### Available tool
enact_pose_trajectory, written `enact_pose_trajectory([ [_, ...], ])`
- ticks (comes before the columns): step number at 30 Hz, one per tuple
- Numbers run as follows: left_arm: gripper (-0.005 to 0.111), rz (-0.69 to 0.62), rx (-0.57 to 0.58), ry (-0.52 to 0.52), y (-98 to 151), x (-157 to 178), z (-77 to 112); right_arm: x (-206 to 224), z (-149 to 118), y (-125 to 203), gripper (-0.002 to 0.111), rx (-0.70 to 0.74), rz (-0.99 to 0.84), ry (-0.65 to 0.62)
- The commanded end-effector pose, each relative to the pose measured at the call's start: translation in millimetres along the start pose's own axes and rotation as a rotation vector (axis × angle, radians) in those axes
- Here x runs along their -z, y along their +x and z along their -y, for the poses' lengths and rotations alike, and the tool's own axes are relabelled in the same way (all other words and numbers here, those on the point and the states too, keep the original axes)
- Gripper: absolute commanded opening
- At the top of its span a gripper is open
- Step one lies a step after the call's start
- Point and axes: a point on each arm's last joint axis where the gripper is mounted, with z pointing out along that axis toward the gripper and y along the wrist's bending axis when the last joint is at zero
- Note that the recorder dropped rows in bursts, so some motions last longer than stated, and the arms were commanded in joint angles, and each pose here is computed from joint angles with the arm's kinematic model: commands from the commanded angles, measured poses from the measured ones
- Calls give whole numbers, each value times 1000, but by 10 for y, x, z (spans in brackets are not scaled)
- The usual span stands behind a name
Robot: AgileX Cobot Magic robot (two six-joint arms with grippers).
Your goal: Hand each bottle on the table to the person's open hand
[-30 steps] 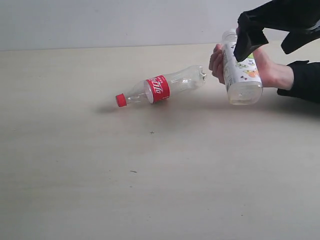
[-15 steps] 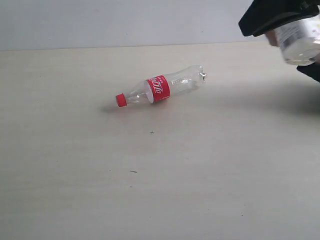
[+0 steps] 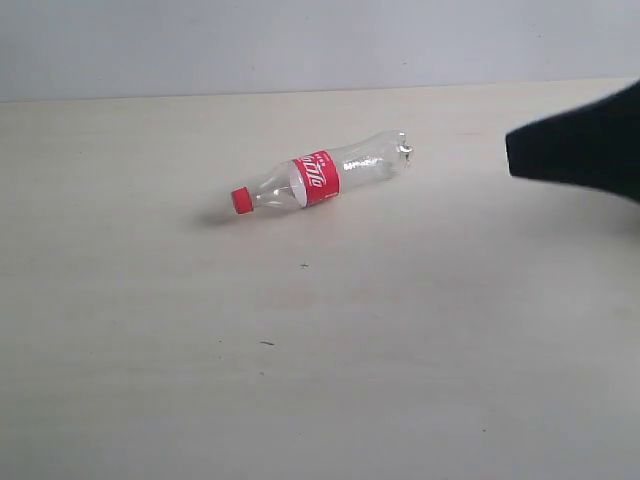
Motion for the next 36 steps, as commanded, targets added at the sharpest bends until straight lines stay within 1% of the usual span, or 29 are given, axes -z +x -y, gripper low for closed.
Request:
enact_pose_trajectory([
  [1, 0, 6, 6, -3, 5, 2, -1, -3, 34, 370, 0, 40, 119, 63],
  [6, 0, 6, 6, -3, 5, 2, -1, 38, -9, 638, 0, 68, 190, 70],
  [13, 0, 6, 6, -3, 5, 2, -1, 138, -108, 840, 0, 138, 283, 65],
  [18, 0, 6, 6, -3, 5, 2, -1, 217, -175, 853, 0, 182, 337, 63],
  [36, 0, 6, 6, -3, 5, 2, -1, 179, -160, 902, 0, 181, 348, 49],
])
